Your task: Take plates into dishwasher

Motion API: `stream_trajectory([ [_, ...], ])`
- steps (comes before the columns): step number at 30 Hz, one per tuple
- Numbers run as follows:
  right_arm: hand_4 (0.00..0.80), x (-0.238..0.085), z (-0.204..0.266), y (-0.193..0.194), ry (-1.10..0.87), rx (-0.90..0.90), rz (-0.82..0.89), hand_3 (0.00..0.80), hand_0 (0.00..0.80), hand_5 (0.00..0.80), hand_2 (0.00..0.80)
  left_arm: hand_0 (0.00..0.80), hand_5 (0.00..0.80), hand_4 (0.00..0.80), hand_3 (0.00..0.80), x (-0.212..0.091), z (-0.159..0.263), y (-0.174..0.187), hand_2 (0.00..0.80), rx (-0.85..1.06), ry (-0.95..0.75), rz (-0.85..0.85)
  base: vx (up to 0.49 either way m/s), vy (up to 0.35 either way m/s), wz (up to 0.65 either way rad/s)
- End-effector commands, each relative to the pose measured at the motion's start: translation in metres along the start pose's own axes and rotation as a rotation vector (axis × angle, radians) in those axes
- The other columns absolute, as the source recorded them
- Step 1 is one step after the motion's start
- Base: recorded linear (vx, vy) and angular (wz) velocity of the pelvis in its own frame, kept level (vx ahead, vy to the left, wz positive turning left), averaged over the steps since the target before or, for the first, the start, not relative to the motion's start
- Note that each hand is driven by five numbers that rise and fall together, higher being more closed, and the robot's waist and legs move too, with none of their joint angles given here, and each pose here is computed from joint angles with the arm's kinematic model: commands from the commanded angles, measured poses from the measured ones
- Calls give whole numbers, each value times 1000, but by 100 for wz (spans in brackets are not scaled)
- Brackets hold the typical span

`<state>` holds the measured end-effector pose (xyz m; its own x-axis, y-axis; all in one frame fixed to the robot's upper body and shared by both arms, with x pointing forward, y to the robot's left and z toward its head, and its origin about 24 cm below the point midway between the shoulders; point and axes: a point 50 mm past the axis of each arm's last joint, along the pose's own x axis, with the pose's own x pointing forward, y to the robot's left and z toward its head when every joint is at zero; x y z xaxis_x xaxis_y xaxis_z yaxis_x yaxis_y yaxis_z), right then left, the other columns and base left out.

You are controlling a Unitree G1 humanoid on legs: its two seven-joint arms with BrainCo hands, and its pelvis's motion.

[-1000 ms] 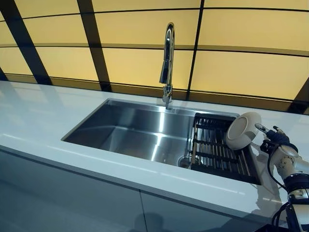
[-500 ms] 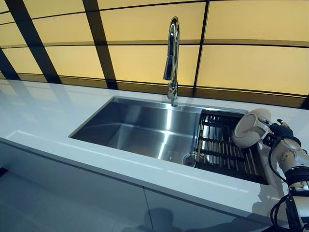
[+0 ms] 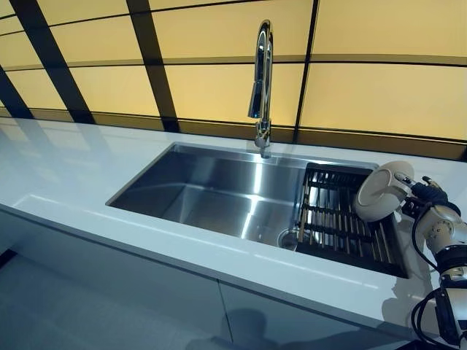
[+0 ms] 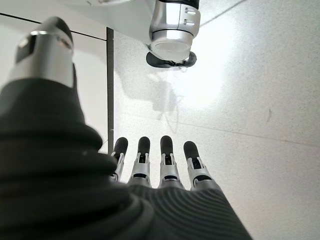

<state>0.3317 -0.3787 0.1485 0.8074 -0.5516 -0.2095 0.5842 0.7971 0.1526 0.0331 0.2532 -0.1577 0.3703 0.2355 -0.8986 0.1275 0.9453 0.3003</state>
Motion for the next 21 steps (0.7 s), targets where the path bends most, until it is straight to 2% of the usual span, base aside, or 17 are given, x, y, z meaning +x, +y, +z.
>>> stream_trajectory([
  [1,0,2,2,23,49,9,116,0,0,0,0,0,0,0,0,3,12,2,0,70,-50,-11,0,0,0],
  [20,0,0,-8,21,179,-3,267,0,0,0,0,0,0,0,0,3,15,10,0,81,-64,3,1,-2,0],
  [21,60,0,-8,21,180,-4,271,60,60,60,60,0,0,0,0,3,15,11,0,81,-64,4,0,0,0],
])
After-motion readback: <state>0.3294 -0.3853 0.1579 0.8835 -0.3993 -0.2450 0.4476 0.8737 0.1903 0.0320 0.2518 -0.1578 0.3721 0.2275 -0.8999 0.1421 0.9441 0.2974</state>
